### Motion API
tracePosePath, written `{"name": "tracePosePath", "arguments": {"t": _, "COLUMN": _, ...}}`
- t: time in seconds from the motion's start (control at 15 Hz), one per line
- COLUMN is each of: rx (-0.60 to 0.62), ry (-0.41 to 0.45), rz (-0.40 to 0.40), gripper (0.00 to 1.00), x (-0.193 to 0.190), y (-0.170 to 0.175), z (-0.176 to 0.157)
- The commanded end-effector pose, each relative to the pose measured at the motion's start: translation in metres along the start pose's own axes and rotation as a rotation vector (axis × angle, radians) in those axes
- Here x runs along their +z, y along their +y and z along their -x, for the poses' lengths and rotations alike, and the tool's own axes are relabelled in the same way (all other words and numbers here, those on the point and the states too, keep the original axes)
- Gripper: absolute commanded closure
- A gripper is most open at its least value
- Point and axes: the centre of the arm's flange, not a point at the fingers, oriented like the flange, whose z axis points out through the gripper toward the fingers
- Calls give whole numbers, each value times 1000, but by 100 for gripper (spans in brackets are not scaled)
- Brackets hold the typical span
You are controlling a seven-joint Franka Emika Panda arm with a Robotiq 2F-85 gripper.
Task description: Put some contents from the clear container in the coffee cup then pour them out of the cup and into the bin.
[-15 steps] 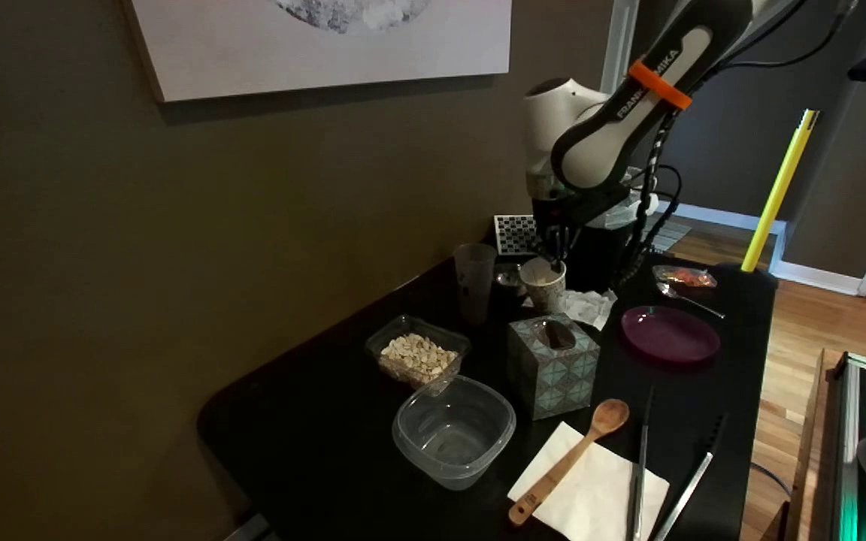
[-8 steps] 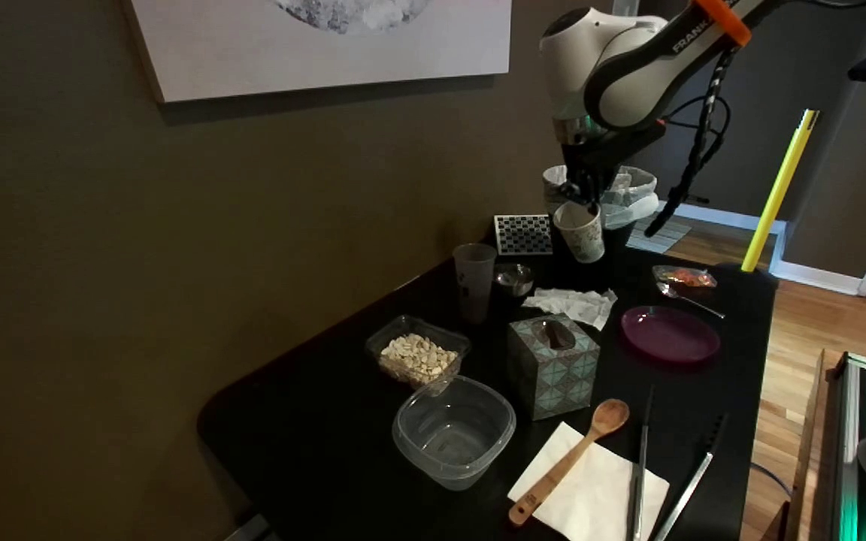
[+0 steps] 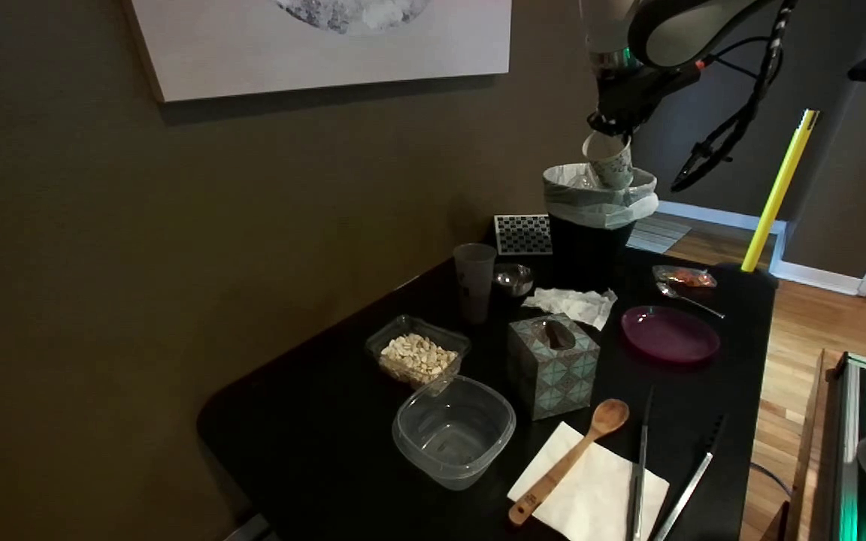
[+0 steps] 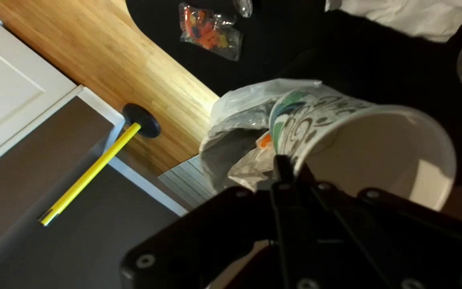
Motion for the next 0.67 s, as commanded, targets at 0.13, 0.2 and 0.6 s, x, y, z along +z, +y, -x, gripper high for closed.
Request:
{"name": "tracePosePath", "arguments": {"t": 0.13, "rx": 81, "ry": 35, "rz": 39, "gripper": 96, "x": 2, "y": 13, "z": -10}}
{"name": "tracePosePath", "arguments": {"t": 0.2, "rx": 87, "ry": 37, "rz": 42, "gripper": 96, "x": 3, "y": 14, "z": -10}}
{"name": "tracePosePath", "arguments": {"t": 0.6, "rx": 272, "ry": 67, "rz": 128, "gripper": 99, "x": 32, "y": 21, "z": -52}}
